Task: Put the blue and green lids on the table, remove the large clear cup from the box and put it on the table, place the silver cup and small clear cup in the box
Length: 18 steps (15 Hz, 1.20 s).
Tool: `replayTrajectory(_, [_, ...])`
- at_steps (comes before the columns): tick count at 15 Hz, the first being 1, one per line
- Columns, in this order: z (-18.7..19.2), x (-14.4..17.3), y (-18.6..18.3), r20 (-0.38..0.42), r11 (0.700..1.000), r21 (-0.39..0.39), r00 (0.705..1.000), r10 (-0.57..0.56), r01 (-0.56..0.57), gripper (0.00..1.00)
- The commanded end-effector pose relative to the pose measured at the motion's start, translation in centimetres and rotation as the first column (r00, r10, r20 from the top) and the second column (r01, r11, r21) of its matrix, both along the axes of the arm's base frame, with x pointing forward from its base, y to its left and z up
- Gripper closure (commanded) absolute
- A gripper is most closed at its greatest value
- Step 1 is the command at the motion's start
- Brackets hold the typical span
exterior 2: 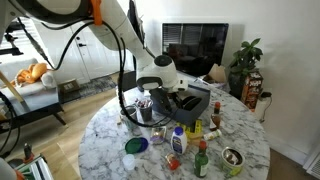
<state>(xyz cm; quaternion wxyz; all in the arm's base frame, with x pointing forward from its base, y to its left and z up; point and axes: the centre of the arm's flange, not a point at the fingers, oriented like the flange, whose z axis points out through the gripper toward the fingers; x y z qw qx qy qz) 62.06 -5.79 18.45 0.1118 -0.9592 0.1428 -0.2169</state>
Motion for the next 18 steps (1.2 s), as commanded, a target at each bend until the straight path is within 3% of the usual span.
replayTrajectory(1, [-1.5, 0.1, -0.3, 0.004, 1.000, 0.005, 1.000, -0.005, 0.005, 0.75])
replayTrajectory(4, [-1.8, 0.1, -0.3, 0.006, 1.000, 0.020, 1.000, -0.002, 0.002, 0.97])
replayTrajectory(5, [-1.6, 0.2, -0.2, 0.014, 0.999, 0.032, 1.000, -0.002, 0.002, 1.00])
replayTrajectory(13, [1.4, -0.2, -0.2, 0.096, 0.993, 0.113, 0.995, 0.026, -0.037, 0.99])
replayTrajectory(18, [7.6, -0.8, 0.5, 0.210, 0.995, 0.037, 0.974, 0.080, -0.090, 0.99])
